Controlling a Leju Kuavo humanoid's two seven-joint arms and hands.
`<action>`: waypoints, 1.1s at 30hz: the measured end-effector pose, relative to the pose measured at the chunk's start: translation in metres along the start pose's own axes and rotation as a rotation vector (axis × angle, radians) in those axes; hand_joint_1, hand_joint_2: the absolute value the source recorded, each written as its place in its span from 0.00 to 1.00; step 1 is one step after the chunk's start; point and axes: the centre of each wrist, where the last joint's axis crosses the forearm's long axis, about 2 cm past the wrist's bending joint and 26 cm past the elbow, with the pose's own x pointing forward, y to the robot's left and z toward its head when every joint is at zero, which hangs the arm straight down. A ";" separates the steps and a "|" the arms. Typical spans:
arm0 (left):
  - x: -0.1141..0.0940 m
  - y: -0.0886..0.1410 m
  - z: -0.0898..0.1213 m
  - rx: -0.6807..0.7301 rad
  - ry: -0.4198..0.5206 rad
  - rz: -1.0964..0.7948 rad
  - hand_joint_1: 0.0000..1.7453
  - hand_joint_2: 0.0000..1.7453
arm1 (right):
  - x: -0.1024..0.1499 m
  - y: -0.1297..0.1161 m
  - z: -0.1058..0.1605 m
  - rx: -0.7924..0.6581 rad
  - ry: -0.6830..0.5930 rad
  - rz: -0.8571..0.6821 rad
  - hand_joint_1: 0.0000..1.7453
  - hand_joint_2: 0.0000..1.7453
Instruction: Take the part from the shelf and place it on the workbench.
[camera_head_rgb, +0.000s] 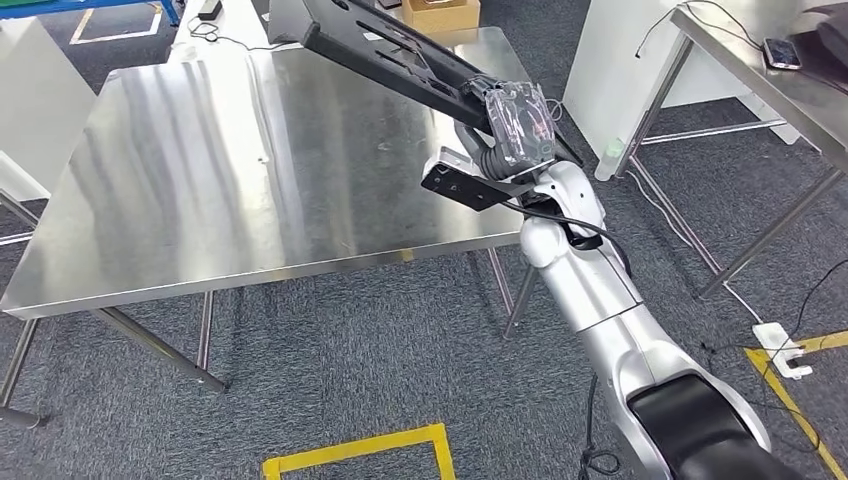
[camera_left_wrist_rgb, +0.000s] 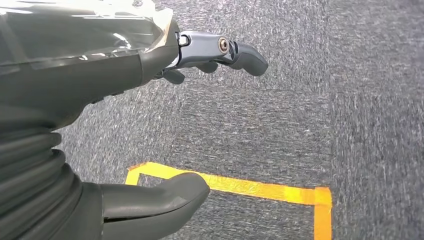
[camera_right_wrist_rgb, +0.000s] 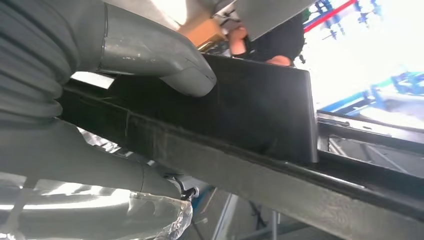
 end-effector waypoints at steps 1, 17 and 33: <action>0.000 0.000 0.000 0.002 0.001 0.004 0.00 1.00 | 0.000 0.000 0.000 0.002 -0.001 0.000 1.00 1.00; 0.007 -0.003 -0.002 -0.008 -0.016 0.009 0.00 1.00 | -0.002 0.002 -0.005 0.018 -0.009 0.018 1.00 1.00; 0.012 -0.007 -0.001 -0.038 -0.022 -0.019 0.00 1.00 | -0.021 -0.007 0.014 0.040 0.028 0.087 1.00 1.00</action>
